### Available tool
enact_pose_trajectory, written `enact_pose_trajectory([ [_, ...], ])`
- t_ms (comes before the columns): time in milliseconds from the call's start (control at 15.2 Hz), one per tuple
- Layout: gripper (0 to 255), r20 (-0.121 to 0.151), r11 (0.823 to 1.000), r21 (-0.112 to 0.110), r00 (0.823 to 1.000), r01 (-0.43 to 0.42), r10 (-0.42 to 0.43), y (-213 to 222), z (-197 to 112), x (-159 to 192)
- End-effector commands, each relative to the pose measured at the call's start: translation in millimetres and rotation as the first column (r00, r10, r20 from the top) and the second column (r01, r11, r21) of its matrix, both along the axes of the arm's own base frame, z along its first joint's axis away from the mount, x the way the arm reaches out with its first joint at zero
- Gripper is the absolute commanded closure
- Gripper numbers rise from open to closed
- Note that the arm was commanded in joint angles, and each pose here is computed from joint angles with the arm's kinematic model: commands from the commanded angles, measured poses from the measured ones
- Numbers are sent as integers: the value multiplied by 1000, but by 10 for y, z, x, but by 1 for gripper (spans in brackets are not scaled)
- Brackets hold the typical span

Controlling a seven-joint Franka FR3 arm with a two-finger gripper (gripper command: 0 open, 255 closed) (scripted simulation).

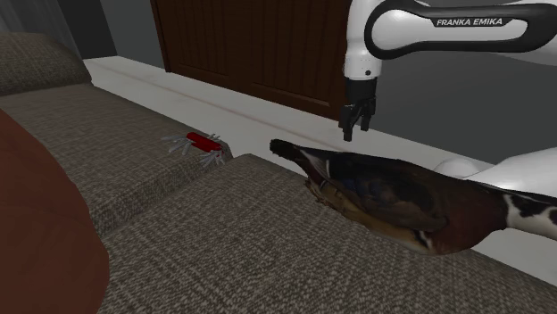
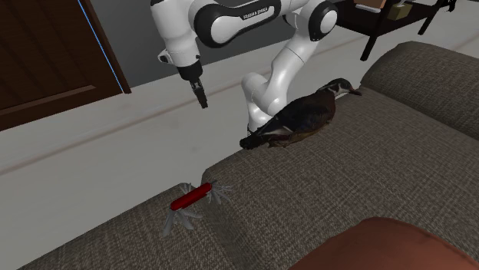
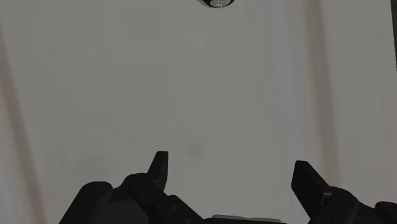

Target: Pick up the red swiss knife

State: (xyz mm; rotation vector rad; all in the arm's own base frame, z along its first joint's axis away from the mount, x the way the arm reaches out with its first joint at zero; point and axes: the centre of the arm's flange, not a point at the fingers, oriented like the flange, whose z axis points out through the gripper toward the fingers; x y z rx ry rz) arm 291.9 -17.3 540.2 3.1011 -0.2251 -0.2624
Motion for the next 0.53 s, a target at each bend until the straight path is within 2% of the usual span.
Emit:
enact_pose_trajectory([
  [0,0,0,1000,0,1000,0,0,0,0,0],
  [462,0,36,1000,4,999,6,-6,843,203,249],
])
